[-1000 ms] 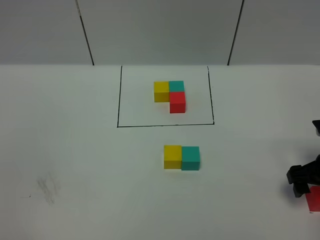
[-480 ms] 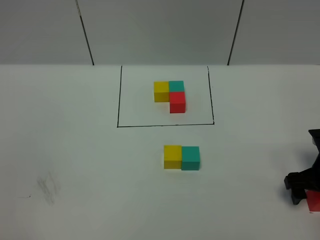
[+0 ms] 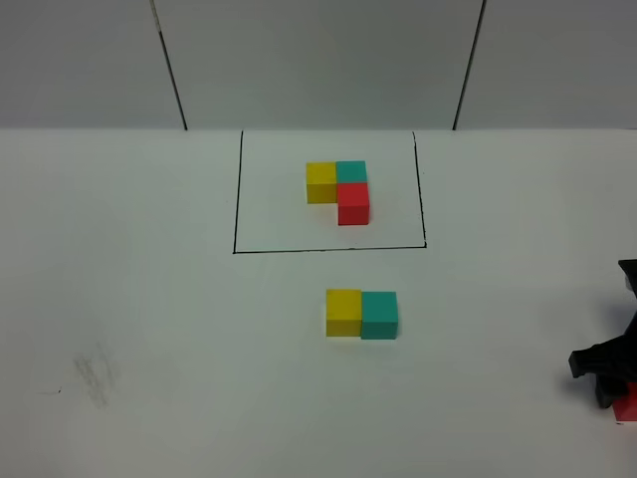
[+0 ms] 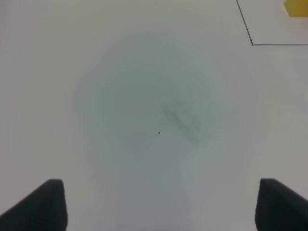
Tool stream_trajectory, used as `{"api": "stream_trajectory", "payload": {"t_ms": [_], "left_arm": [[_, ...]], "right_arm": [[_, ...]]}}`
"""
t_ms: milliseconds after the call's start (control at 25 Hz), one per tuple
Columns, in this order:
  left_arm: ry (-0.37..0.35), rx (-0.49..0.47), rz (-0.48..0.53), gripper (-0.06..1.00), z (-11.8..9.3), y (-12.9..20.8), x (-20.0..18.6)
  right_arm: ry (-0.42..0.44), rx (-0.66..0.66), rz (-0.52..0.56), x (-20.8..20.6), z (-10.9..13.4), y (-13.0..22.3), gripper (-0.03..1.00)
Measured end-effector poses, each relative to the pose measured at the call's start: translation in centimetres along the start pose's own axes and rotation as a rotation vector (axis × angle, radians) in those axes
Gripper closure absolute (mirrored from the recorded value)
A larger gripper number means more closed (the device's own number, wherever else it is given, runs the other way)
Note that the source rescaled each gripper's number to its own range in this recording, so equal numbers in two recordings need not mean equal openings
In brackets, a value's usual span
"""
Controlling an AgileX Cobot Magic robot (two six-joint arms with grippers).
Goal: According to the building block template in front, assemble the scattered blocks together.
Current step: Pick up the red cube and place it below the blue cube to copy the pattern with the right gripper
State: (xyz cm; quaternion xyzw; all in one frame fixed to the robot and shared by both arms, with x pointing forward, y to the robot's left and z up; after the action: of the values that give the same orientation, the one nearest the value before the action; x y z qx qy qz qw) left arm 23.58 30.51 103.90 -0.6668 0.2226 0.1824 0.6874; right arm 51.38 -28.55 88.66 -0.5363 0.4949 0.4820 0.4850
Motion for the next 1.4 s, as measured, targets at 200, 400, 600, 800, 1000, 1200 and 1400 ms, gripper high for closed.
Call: {"api": "stream_trajectory", "payload": {"t_ms": [200, 400, 600, 800, 1000, 1200, 1400], "left_arm": [[0.0, 0.0, 0.0, 0.09, 0.0, 0.0, 0.0], [0.0, 0.0, 0.0, 0.09, 0.0, 0.0, 0.0], [0.0, 0.0, 0.0, 0.09, 0.0, 0.0, 0.0], [0.0, 0.0, 0.0, 0.09, 0.0, 0.0, 0.0], [0.0, 0.0, 0.0, 0.09, 0.0, 0.0, 0.0], [0.0, 0.0, 0.0, 0.09, 0.0, 0.0, 0.0], [0.0, 0.0, 0.0, 0.09, 0.0, 0.0, 0.0]], "right_arm": [[0.0, 0.001, 0.001, 0.0, 0.0, 0.0, 0.75], [0.0, 0.001, 0.003, 0.0, 0.0, 0.0, 0.75], [-0.03, 0.043, -0.059, -2.9, 0.0, 0.4, 0.75], [-0.061, 0.046, -0.093, -6.7, 1.3, 1.9, 0.75], [-0.085, 0.033, -0.141, -8.8, 4.8, 3.1, 0.75], [-0.093, 0.011, -0.153, -9.3, 9.4, 4.1, 0.75], [-0.124, -0.019, -0.196, -11.1, 14.0, 4.8, 0.75]]}}
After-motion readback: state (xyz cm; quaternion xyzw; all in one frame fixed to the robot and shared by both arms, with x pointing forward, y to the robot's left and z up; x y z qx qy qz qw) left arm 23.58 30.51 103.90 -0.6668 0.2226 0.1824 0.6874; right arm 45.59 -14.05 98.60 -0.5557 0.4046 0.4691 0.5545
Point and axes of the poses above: a point on each arm's last joint axis where the gripper is mounted, x pointing out along that axis toward the gripper, z along the wrist's bending axis when the last joint is at zero, y = z × x, the point moved 1 cm from there along x, pointing out along that axis toward the gripper, and after that the axes turned 2 degrees about x, right-handed, at the moved point
